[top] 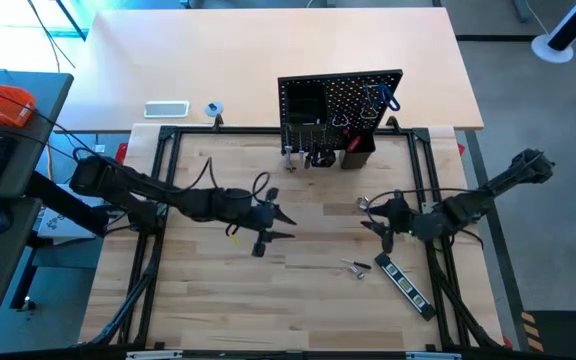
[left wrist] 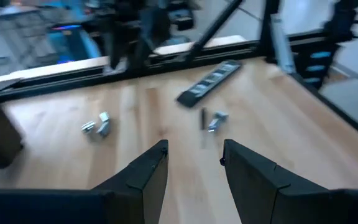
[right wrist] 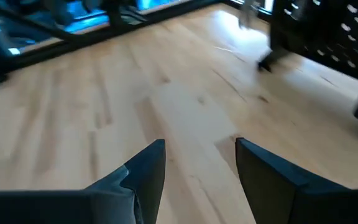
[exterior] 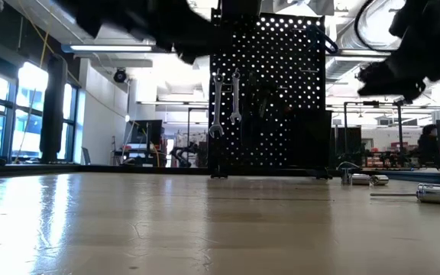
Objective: Hang tools onto peg board
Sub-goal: Put the silver socket into the top black bin on the peg board
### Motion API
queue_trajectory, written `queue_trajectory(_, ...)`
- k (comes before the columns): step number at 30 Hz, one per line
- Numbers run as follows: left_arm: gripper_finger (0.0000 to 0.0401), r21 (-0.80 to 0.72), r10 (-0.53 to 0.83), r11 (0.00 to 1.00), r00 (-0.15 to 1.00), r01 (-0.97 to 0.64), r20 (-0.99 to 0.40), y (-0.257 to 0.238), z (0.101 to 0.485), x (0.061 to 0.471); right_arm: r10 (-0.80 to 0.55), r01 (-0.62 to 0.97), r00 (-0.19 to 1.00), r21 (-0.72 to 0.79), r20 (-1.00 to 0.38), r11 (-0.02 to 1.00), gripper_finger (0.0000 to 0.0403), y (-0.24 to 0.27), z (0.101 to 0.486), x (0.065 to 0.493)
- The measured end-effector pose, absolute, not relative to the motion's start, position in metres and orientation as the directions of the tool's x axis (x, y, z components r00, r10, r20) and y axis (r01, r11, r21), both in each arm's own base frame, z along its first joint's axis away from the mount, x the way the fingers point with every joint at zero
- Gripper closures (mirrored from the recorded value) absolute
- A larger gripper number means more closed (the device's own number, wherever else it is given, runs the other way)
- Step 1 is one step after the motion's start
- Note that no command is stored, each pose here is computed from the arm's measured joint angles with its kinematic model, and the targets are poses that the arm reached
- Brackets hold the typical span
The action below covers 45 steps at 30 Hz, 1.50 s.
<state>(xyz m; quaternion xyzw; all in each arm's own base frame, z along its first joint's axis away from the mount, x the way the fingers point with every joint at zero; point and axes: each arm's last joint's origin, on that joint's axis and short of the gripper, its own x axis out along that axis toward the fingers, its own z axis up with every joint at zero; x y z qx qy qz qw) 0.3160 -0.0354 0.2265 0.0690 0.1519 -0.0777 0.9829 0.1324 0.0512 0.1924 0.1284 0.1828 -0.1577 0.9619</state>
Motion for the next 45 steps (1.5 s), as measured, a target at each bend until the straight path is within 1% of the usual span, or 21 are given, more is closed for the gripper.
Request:
queue_trajectory(6, 0.0255, 0.09, -0.049, 0.993, 0.949, 0.081, -0.311, -0.031, 0.199, 0.301, -0.346, 0.46, 0.808, 0.143, -0.476, 0.877, 0.0215, 0.048, 0.169, 0.141)
queue_trajectory(14, 0.0255, 0.07, -0.027, 0.996, 0.95, 0.051, -0.312, -0.031, 0.186, 0.292, -0.486, 0.587, 0.673, 0.002, -0.558, 0.809, 0.0215, 0.037, 0.145, 0.155)
queue_trajectory(18, 0.0255, 0.079, -0.03, 0.995, 0.947, 0.058, -0.319, -0.035, 0.181, 0.294, -0.495, 0.606, 0.631, -0.018, -0.597, 0.795, 0.0215, 0.032, 0.135, 0.162)
queue_trajectory(23, 0.0255, 0.078, -0.038, 0.995, 0.945, 0.067, -0.326, -0.039, 0.162, 0.303, -0.535, 0.652, 0.572, -0.05, -0.622, 0.756, 0.0215, 0.025, 0.125, 0.166)
queue_trajectory(32, 0.0255, 0.028, -0.043, 0.998, 0.947, 0.055, -0.319, -0.042, 0.128, 0.316, -0.587, 0.707, 0.478, -0.11, -0.653, 0.698, 0.0215, 0.01, 0.114, 0.17)
queue_trajectory(39, 0.0255, 0.014, -0.043, 0.999, 0.947, 0.05, -0.319, -0.042, 0.116, 0.32, -0.571, 0.694, 0.494, -0.098, -0.655, 0.713, 0.0215, 0.002, 0.109, 0.18)
queue_trajectory(42, 0.0255, 0.013, -0.043, 0.999, 0.949, 0.049, -0.311, -0.042, 0.116, 0.32, -0.583, 0.713, 0.466, -0.107, -0.666, 0.693, 0.0227, -0.003, 0.105, 0.181)
queue_trajectory(45, 0.0255, 0.012, -0.045, 0.999, 0.95, 0.051, -0.31, -0.042, 0.116, 0.32, -0.573, 0.725, 0.433, -0.11, -0.696, 0.68, 0.0263, -0.007, 0.1, 0.181)
